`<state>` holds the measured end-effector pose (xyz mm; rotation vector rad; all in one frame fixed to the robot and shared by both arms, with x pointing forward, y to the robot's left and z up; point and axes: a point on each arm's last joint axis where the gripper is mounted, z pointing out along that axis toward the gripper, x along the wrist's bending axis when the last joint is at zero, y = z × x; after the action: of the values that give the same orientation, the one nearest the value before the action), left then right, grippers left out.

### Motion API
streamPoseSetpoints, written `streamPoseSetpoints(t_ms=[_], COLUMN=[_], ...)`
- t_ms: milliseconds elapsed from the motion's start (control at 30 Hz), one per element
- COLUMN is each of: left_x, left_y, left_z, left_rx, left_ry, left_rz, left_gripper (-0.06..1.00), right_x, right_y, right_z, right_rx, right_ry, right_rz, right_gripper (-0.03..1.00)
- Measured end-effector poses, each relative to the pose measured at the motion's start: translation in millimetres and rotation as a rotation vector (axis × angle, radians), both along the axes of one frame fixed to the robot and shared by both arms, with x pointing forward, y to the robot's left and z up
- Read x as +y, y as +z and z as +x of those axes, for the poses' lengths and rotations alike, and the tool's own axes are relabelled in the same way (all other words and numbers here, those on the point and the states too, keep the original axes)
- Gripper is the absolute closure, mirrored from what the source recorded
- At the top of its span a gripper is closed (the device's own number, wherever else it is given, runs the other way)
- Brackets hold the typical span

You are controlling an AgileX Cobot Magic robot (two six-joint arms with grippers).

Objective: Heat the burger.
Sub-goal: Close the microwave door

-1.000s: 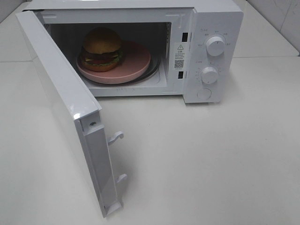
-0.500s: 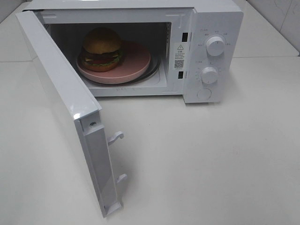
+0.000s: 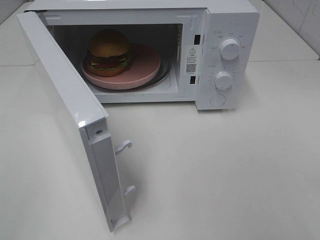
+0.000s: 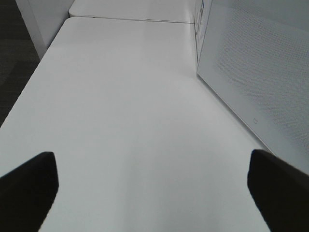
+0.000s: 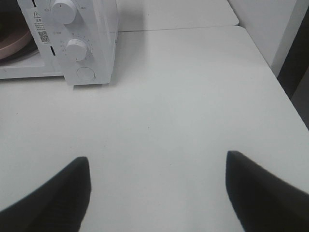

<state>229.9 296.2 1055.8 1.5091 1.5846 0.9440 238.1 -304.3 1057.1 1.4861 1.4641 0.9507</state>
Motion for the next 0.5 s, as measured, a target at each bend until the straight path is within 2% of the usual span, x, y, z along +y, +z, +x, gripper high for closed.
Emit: streamPoseSetpoints(t_ms=[500], left_x=[0.0], left_y=[0.0], left_z=[0.0], left_rx=[0.0], left_ry=[0.0], left_rz=[0.0], left_gripper=[-0.05], right_x=[0.0], right_y=[0.0], right_z=[0.0], right_rx=[0.0], right_ry=[0.0], right_rz=[0.0], right_gripper=[0.21])
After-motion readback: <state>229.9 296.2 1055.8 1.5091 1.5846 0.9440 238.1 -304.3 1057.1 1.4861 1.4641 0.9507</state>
